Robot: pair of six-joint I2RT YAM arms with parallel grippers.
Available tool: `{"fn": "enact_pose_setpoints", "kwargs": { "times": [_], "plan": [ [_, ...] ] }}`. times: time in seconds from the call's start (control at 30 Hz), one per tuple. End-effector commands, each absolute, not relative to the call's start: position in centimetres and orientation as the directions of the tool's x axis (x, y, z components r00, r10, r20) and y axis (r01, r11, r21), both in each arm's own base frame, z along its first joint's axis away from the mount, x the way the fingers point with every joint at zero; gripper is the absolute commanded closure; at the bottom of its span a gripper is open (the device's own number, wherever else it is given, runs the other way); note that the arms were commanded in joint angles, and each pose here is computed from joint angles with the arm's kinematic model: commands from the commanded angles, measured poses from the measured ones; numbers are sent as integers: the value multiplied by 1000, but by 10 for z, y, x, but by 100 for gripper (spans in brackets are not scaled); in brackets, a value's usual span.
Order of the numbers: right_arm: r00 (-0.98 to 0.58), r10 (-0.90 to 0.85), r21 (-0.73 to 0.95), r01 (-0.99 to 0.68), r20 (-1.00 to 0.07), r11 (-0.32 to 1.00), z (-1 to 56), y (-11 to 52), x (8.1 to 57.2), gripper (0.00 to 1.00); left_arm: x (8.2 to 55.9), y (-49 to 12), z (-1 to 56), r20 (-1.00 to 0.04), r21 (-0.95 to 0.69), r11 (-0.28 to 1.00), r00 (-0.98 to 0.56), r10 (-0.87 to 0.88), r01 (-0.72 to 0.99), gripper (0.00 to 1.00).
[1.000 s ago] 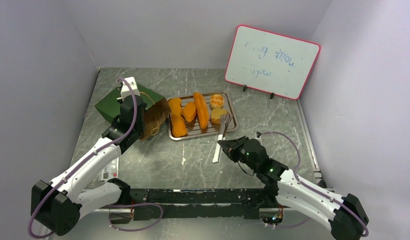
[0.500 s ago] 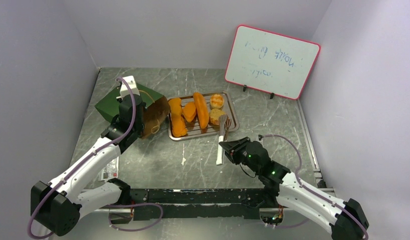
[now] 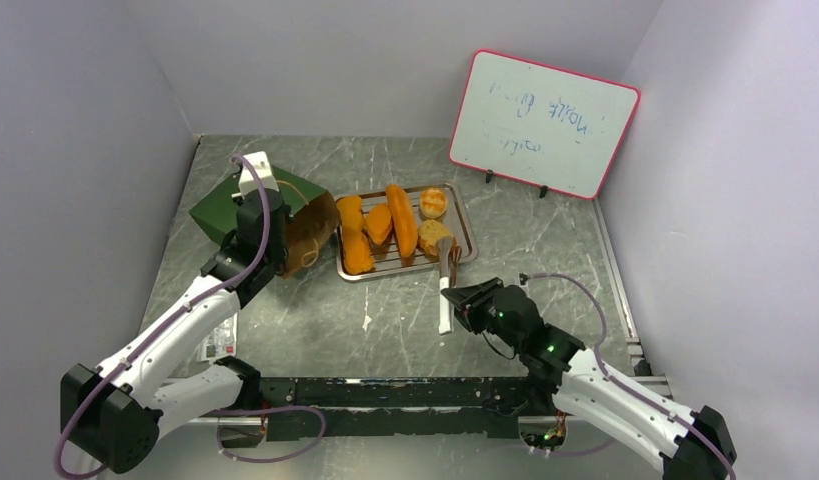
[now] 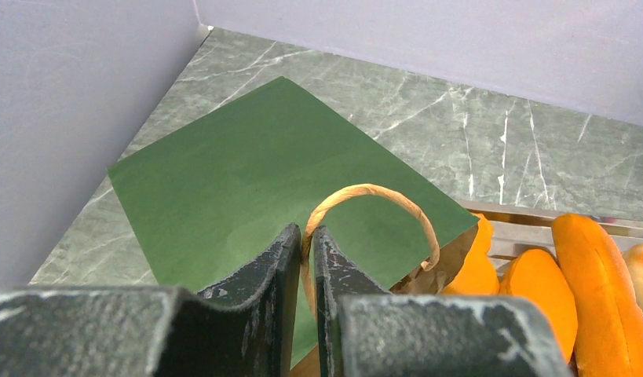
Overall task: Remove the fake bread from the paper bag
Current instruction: Place the fake bread in the container.
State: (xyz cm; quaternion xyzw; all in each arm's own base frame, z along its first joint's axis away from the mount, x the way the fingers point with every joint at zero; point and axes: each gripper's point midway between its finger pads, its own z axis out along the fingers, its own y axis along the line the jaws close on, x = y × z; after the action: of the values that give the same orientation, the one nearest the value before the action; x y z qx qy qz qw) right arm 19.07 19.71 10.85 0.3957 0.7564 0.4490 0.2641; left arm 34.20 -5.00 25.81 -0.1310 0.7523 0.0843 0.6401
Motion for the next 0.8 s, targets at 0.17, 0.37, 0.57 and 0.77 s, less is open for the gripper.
{"fn": "enact_pose_setpoints", "kwargs": {
  "times": [0.17, 0.37, 0.57, 0.77],
  "plan": [
    [-504, 863, 896, 360, -47, 259, 129, 182, 189, 67, 342, -48, 280, -988, -84, 951, -96, -118, -299, 93],
    [-497, 866, 894, 363, -52, 262, 131, 177, 186, 67, 341, -49, 279, -988, -85, 951, -100, -119, -297, 93],
    [-495, 867, 893, 364, -56, 266, 134, 174, 184, 67, 340, -48, 280, -988, -84, 951, -100, -118, -297, 93],
    [-483, 873, 895, 358, -67, 266, 140, 169, 183, 67, 340, -48, 280, -988, -83, 951, -101, -118, -298, 93]
  ]
}}
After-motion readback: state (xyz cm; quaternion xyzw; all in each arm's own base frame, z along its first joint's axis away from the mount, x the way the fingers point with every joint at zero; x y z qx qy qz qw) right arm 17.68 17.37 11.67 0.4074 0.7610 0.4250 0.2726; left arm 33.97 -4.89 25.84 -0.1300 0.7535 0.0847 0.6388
